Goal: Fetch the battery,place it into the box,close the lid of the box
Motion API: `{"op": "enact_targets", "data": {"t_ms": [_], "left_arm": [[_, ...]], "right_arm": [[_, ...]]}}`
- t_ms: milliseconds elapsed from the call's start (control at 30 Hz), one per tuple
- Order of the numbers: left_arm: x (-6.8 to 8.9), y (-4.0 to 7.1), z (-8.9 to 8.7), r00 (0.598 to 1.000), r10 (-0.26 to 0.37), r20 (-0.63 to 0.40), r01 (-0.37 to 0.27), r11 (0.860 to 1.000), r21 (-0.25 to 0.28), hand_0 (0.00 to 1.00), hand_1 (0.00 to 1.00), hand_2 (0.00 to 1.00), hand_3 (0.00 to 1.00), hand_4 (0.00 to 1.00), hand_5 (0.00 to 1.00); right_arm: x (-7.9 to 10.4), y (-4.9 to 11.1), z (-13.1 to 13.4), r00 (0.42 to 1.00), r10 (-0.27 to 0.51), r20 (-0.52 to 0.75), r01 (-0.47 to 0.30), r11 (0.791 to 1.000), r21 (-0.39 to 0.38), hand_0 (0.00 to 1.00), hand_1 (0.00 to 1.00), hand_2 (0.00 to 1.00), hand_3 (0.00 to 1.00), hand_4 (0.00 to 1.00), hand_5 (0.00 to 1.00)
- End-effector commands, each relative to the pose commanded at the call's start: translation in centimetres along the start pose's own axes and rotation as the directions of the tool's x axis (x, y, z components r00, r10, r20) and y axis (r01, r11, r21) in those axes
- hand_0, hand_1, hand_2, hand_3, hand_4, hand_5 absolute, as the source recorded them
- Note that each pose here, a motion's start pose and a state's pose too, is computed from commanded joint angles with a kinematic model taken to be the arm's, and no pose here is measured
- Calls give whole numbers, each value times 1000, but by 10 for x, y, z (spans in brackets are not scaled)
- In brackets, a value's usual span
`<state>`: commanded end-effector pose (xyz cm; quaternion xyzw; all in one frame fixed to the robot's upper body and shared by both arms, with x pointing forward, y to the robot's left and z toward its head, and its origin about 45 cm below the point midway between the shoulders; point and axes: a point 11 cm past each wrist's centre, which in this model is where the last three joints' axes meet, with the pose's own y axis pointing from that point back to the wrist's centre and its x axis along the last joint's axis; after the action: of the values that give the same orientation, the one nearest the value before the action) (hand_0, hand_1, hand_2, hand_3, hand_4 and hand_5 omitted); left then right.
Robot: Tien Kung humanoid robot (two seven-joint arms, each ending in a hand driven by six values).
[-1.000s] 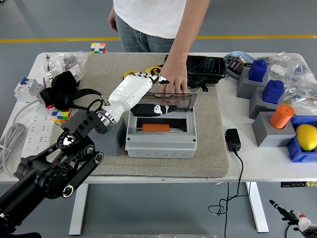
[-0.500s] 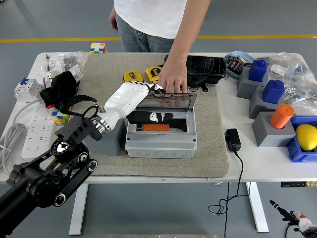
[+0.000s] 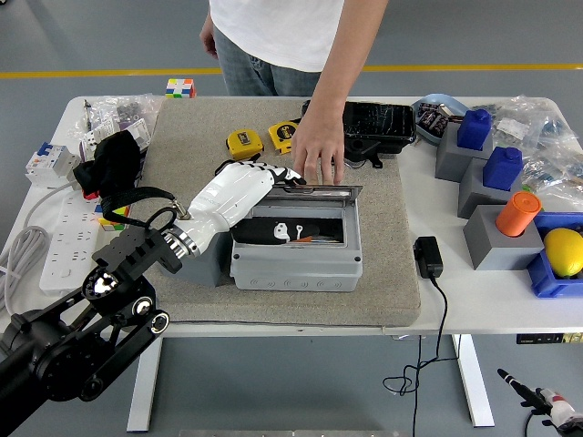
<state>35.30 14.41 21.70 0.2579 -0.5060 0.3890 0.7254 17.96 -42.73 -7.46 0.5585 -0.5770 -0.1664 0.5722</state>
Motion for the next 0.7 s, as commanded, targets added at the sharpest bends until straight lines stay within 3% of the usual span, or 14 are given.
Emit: {"op": "enact_targets", "data": {"t_ms": [333,700], "left_arm": [[-7,8,5,1000,-31,3,31,999,-13,663,713,695,728,998,998],[-2,13,4,1000,-22,10,22,1000,-10,661,713,691,727,998,998]], "right_arm": [[3,-1,-8,1000,4,-6,-4,1000,14,903,883,818,855,998,998],[1,0,-2,1000,1,-4,-1,1000,1,903,883,818,855,998,998]]}}
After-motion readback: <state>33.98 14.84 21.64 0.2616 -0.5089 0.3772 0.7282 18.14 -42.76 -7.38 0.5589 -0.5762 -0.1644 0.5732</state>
